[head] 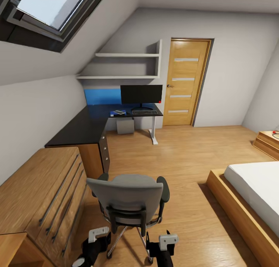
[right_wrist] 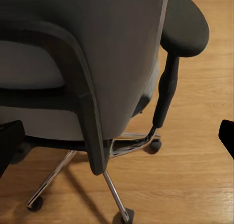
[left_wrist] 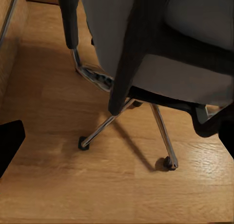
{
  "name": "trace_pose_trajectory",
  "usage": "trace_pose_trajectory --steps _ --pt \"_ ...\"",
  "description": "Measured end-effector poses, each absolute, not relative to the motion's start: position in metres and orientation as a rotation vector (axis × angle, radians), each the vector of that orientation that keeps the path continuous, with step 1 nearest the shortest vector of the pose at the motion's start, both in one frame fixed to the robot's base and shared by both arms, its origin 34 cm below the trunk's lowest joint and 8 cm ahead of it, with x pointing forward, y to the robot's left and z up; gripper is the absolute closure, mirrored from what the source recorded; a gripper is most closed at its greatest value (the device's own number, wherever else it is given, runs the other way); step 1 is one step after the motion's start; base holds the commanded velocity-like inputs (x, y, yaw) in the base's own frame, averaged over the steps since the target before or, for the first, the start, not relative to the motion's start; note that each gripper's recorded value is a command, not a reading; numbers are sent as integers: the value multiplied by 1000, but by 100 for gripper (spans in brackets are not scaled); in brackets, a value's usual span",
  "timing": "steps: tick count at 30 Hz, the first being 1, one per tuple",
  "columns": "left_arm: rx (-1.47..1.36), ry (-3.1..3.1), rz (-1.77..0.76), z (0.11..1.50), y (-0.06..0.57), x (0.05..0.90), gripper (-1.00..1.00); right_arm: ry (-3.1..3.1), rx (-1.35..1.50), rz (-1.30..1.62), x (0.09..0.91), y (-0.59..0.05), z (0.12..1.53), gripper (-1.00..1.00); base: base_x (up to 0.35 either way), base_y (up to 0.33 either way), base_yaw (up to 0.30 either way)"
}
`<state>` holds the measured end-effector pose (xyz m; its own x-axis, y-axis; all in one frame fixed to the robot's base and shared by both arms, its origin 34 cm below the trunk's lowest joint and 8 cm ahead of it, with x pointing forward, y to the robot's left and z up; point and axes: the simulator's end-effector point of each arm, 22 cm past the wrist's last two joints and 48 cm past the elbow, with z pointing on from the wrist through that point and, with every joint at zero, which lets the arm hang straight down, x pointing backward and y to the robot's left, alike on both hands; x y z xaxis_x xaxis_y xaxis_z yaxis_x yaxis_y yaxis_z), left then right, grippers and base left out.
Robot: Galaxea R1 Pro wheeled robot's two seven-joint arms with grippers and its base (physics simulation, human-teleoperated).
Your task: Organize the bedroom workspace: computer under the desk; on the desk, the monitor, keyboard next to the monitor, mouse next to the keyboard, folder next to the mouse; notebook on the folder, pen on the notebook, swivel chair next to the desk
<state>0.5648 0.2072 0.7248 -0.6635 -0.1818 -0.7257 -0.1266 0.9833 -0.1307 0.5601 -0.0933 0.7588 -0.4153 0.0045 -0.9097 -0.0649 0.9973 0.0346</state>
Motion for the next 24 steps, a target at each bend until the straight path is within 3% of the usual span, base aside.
trace_pose_trajectory --steps 24 --pt "-163 2324 -50 673 210 546 -100 2028 -3 56 559 -108 720 -100 0 0 0"
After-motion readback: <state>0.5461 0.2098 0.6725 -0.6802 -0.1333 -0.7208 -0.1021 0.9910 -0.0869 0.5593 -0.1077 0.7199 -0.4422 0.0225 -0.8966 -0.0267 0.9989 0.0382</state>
